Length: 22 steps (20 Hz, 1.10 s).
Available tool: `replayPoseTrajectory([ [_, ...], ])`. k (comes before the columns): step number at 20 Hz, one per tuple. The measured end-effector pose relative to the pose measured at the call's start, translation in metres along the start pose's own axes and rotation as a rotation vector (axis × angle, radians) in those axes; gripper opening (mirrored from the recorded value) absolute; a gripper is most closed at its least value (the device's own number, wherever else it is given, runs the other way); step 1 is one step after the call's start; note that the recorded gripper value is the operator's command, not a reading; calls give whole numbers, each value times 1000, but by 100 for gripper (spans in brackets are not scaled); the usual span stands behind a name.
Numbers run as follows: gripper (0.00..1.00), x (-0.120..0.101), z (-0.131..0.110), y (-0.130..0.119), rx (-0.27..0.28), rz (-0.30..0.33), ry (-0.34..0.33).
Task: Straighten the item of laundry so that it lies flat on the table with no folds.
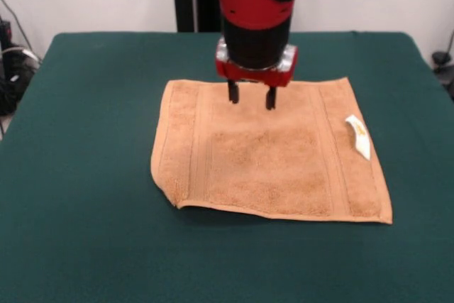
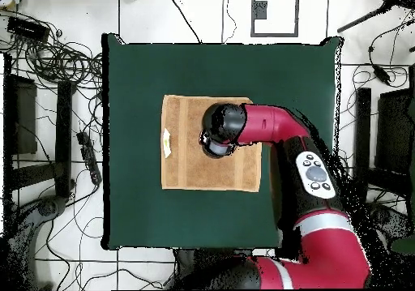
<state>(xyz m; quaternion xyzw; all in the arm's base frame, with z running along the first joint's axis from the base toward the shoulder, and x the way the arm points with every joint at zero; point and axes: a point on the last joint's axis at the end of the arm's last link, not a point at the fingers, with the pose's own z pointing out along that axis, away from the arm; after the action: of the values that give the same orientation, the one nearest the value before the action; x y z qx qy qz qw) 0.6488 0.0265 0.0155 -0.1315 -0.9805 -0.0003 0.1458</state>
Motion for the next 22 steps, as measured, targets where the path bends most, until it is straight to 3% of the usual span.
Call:
replayPoseTrajectory([
  [7,100,-15,38,-36,-13,47,29],
  [10,100,-15,68,-52,-50,87,76],
  [14,100,-23,66,-64,-139,163,121],
  [15,100,-27,66,-71,-194,209,152],
  [22,100,-33,72,-81,-354,323,269],
])
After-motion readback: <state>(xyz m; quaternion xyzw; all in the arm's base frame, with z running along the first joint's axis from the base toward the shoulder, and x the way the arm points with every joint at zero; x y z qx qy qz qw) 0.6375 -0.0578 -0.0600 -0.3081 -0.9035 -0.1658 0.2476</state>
